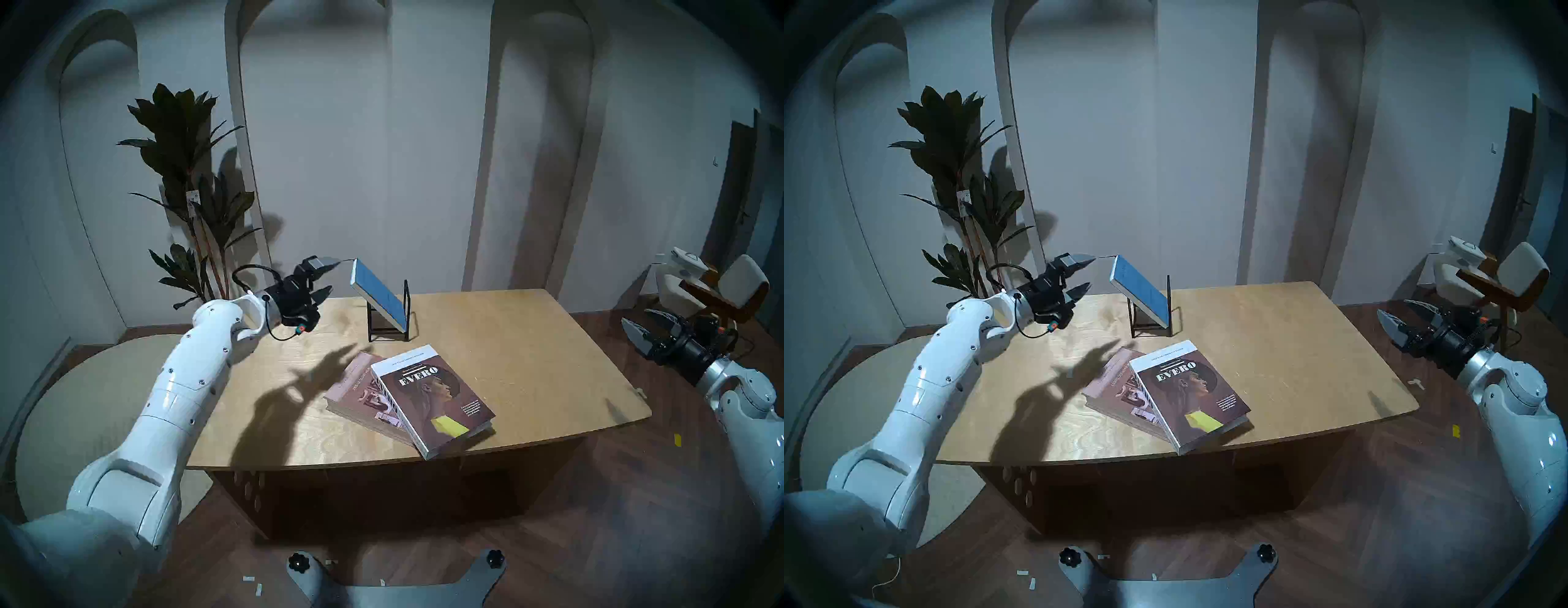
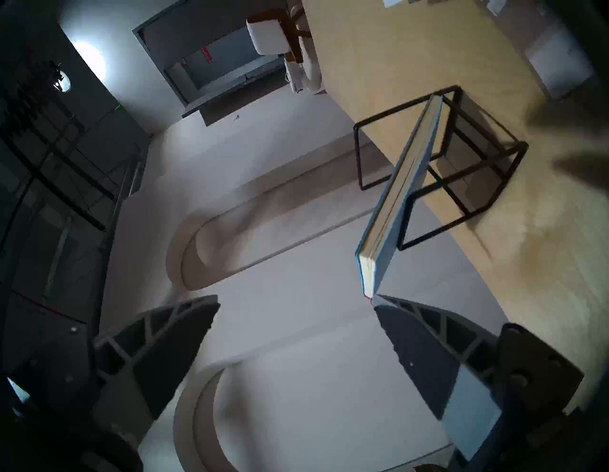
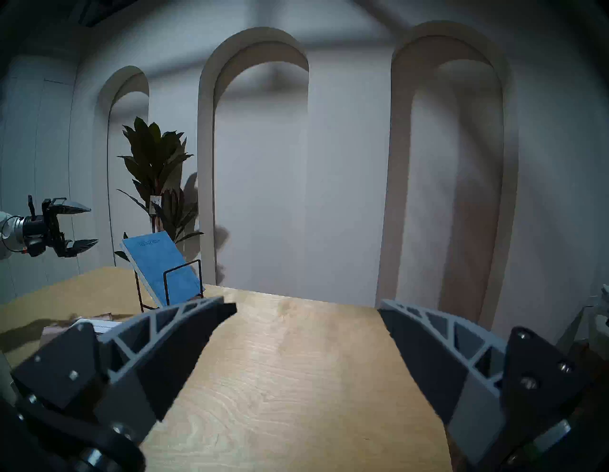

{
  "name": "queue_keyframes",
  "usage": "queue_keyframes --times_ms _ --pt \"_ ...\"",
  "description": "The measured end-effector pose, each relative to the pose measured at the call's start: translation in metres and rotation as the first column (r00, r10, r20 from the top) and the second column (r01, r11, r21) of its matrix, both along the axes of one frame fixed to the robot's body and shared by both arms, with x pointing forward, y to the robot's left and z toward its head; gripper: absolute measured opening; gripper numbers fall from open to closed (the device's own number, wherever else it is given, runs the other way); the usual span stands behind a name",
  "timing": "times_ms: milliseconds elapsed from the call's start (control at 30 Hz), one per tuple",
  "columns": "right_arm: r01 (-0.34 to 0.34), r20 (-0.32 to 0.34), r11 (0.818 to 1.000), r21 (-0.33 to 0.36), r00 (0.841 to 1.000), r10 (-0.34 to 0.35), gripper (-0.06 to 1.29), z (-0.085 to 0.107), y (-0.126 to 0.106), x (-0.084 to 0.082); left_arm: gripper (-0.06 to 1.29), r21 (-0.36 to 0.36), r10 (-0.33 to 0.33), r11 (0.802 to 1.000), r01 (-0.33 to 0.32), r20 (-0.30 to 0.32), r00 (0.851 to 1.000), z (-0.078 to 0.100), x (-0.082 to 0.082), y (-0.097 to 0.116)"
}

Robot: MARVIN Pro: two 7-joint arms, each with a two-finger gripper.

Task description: Stack the books into one stack

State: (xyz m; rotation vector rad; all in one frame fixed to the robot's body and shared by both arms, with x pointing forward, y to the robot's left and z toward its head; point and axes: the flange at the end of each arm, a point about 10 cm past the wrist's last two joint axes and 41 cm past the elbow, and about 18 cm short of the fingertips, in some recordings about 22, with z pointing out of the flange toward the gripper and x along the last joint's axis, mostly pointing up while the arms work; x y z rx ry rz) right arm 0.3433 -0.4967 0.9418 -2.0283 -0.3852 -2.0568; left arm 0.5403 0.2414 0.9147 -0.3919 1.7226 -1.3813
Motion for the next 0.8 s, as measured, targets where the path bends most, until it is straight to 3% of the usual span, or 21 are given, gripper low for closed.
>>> queue_keyframes --times_ms 433,800 --pt "0.0 0.0 1.0 -0.001 1.0 0.0 1.25 0.0 0.0 0.0 1.24 -0.012 0.009 1.0 -0.01 -0.042 0.999 -0.015 -0.004 -0.026" --pt "0.0 0.001 1.0 -0.001 1.0 0.0 1.25 0.0 0.0 0.0 1.24 -0.007 -0.064 0.998 0.064 -0.165 0.984 -0.028 0.009 -0.027"
